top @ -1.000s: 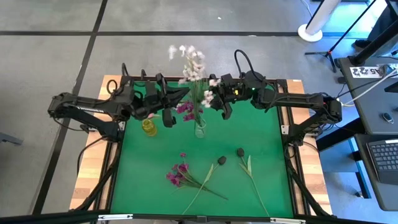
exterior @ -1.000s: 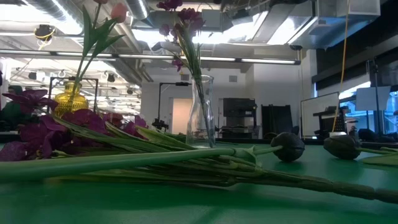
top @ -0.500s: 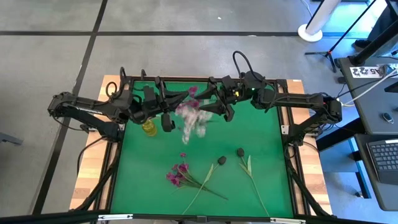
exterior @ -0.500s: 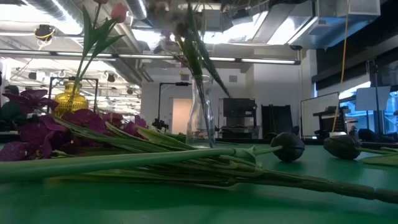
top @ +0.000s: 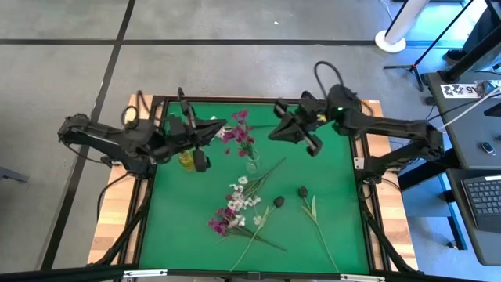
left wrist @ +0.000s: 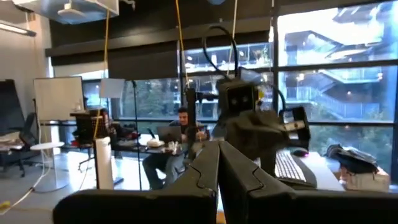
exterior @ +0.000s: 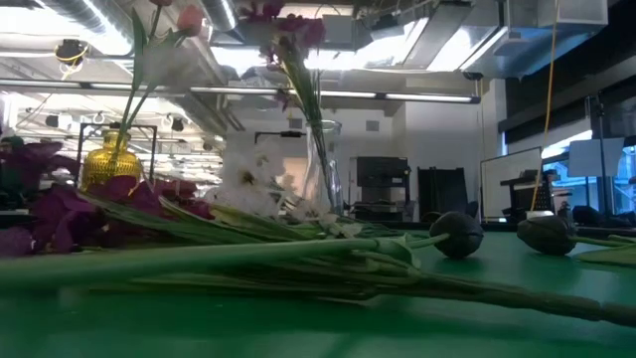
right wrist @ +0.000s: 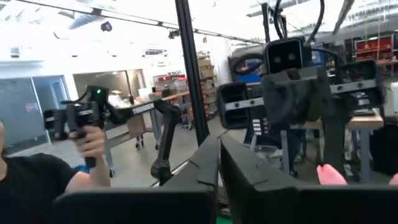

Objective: Sort flowers into vase by color
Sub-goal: Put the bottom white flower into the yellow vase

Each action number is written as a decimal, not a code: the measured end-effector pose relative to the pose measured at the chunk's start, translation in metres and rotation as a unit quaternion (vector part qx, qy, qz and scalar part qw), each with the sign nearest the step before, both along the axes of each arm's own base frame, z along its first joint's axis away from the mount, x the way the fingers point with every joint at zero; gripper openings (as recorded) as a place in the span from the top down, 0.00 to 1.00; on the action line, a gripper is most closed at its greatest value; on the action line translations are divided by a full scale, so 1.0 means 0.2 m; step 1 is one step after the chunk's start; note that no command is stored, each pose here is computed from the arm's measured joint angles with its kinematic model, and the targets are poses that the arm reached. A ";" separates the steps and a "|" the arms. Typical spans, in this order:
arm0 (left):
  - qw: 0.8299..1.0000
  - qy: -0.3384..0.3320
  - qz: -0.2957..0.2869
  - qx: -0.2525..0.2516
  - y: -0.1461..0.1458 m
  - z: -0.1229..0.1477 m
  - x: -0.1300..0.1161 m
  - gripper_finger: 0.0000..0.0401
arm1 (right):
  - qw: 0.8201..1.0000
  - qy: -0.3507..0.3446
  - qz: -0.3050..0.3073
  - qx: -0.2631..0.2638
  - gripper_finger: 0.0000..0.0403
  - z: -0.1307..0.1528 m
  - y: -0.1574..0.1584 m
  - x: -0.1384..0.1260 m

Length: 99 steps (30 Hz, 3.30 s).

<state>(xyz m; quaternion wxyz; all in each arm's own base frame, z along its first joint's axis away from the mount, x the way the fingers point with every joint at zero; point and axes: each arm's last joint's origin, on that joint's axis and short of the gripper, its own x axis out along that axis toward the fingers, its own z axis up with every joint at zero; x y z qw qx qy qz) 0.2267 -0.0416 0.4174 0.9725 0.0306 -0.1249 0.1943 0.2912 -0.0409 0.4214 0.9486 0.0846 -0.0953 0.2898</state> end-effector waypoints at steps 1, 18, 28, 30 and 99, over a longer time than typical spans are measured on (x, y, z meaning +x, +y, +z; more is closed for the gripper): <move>1.000 0.008 0.001 -0.001 -0.01 0.00 -0.03 1.00 | 1.000 0.005 -0.003 -0.006 0.91 0.02 0.01 -0.03; 0.983 0.154 -0.082 -0.051 -0.20 -0.09 -0.39 1.00 | 0.886 0.369 -0.134 -0.247 0.59 -0.47 0.35 -0.13; 0.966 0.231 -0.096 -0.067 -0.27 -0.29 -0.39 1.00 | 0.847 0.431 -0.142 -0.276 0.59 -0.98 0.39 0.02; 0.968 0.235 -0.066 -0.058 -0.27 -0.35 -0.40 1.00 | 0.848 0.430 -0.133 -0.279 0.59 -1.04 0.40 0.05; 0.973 0.173 -0.064 -0.140 -0.17 -0.51 -0.60 1.00 | 0.808 0.477 -0.206 -0.277 0.99 -1.15 0.36 0.18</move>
